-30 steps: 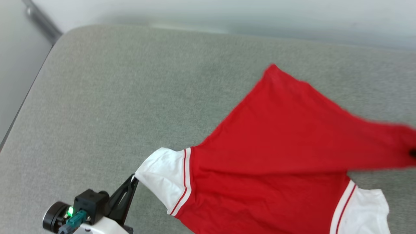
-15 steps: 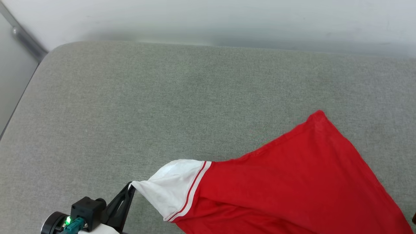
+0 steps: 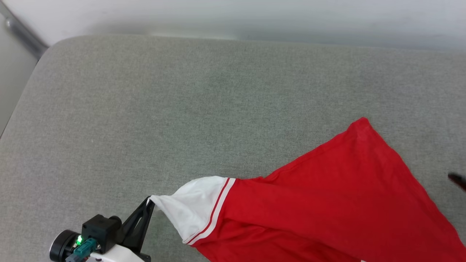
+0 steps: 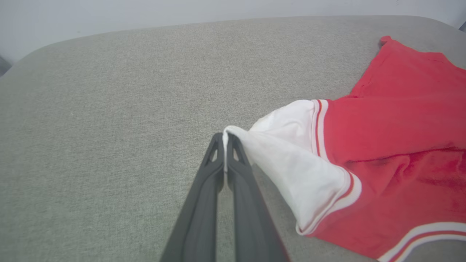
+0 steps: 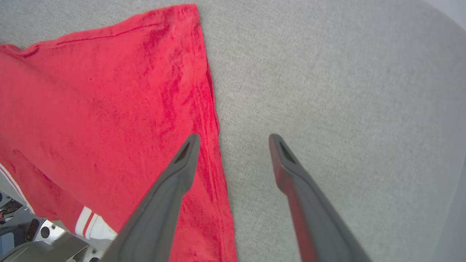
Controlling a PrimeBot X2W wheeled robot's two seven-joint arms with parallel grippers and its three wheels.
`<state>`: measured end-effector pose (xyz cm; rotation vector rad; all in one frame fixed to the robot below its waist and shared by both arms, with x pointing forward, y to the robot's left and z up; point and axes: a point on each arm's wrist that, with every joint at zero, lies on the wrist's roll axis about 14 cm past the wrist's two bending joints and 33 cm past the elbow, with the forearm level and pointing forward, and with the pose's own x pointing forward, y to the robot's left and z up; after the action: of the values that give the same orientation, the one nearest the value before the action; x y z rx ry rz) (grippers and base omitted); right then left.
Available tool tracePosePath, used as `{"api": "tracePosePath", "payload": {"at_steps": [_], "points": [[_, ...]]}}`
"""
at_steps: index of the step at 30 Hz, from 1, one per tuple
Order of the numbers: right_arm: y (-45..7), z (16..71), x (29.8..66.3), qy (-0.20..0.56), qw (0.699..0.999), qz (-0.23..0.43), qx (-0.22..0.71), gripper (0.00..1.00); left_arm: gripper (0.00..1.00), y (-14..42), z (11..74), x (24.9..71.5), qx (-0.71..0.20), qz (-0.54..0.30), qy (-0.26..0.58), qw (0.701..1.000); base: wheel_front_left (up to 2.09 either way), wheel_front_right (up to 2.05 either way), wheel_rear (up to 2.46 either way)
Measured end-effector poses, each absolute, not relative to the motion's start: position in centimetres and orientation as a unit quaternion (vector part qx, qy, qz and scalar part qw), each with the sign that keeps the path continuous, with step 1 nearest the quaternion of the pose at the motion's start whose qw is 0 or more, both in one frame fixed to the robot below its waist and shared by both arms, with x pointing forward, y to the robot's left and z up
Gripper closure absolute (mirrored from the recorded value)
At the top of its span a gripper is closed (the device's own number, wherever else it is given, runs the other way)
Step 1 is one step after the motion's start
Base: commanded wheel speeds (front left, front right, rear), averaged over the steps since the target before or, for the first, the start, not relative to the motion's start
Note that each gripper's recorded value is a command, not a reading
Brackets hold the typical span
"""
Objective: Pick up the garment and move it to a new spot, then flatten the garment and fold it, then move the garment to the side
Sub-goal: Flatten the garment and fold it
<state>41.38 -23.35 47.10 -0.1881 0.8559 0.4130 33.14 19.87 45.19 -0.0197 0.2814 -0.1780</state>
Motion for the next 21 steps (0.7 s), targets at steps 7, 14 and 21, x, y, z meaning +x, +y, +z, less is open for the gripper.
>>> {"api": "tracePosePath", "payload": {"at_steps": [7, 14, 21], "points": [[-19.7, 49.6, 47.0, 0.395, 0.873, 0.234, -0.161, 0.00, 1.00, 19.7, 44.7, 34.4, -0.008, -0.091, 0.140, 0.986, 0.00, 0.00, 0.00], [-16.9, 45.5, 50.7, 0.471, 0.825, 0.237, -0.204, 0.00, 1.00, 19.6, 43.7, 35.7, -0.010, -0.091, 0.147, 0.985, 0.00, 0.00, 0.00], [-13.5, 41.1, 53.4, 0.507, 0.800, 0.252, -0.200, 0.00, 1.00, 19.8, 42.4, 36.7, -0.010, -0.085, 0.159, 0.984, 0.00, 0.00, 0.00]]}}
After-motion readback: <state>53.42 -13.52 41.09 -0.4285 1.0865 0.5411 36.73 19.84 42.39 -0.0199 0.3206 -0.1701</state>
